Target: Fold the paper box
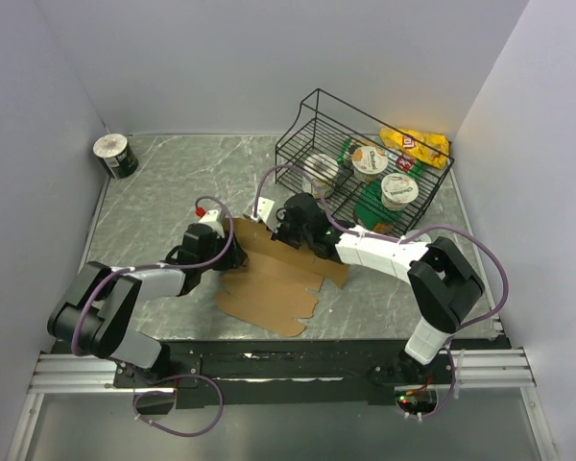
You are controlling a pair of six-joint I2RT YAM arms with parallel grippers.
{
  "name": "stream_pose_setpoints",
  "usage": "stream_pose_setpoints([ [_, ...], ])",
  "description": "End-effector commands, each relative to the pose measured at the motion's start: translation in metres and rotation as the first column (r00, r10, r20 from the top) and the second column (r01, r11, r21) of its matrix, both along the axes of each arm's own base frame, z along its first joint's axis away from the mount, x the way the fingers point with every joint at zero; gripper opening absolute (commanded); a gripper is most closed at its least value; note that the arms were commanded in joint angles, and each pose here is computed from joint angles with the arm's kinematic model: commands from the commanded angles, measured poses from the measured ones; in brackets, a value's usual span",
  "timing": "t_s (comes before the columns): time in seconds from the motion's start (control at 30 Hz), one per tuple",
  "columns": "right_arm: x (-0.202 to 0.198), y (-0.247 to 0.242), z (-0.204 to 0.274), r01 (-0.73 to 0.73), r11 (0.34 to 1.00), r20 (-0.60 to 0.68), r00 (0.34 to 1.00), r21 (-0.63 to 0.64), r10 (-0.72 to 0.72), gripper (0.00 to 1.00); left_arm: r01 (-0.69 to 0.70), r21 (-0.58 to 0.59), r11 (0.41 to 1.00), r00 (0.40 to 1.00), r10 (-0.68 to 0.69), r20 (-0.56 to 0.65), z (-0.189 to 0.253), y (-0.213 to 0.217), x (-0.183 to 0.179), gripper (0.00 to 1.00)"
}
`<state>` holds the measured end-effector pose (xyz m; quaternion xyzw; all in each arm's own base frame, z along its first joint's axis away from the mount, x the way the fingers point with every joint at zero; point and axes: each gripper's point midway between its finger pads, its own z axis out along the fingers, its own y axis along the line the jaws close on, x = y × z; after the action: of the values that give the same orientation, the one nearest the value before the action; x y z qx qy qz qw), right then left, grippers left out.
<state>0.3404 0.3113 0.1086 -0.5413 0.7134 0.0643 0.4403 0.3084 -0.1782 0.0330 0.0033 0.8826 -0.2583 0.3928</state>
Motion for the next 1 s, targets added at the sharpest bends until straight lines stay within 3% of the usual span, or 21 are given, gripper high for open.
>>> stream_pose_setpoints([
  [0.0, 0.006, 0.013, 0.020, 0.000, 0.999, 0.029, 1.000, 0.049, -0.002, 0.00, -0.059, 0.071, 0.996, 0.996, 0.054, 0.073, 0.012, -0.005, 0.019, 0.53],
  [0.13, 0.006, 0.014, 0.022, -0.001, 0.999, 0.027, 1.000, 0.054, -0.001, 0.00, -0.139, 0.135, 0.981, 0.990, 0.133, 0.052, 0.001, 0.004, 0.018, 0.55],
  [0.23, 0.007, 0.013, 0.022, 0.000, 0.999, 0.029, 1.000, 0.054, -0.001, 0.00, -0.136, 0.113, 0.984, 0.990, 0.132, 0.044, -0.001, 0.002, 0.015, 0.53],
  [0.4, 0.007, 0.013, 0.021, 0.005, 0.999, 0.027, 1.000, 0.053, -0.006, 0.00, -0.114, 0.025, 0.993, 0.991, 0.112, 0.076, 0.013, -0.017, 0.015, 0.38],
  [0.63, 0.008, 0.013, 0.021, 0.019, 0.998, 0.030, 0.999, 0.059, -0.021, 0.00, -0.106, 0.098, 0.990, 0.991, 0.097, 0.092, 0.009, -0.044, 0.008, 0.18],
  [0.8, 0.007, 0.011, 0.020, 0.032, 0.998, 0.027, 0.999, 0.063, -0.033, 0.00, -0.120, 0.178, 0.977, 0.989, 0.103, 0.105, 0.006, -0.065, 0.001, 0.10],
  [0.97, 0.007, 0.011, 0.023, 0.042, 0.996, 0.045, 0.998, 0.081, -0.045, 0.00, -0.150, 0.178, 0.972, 0.984, 0.129, 0.125, 0.013, -0.084, 0.000, 0.09],
])
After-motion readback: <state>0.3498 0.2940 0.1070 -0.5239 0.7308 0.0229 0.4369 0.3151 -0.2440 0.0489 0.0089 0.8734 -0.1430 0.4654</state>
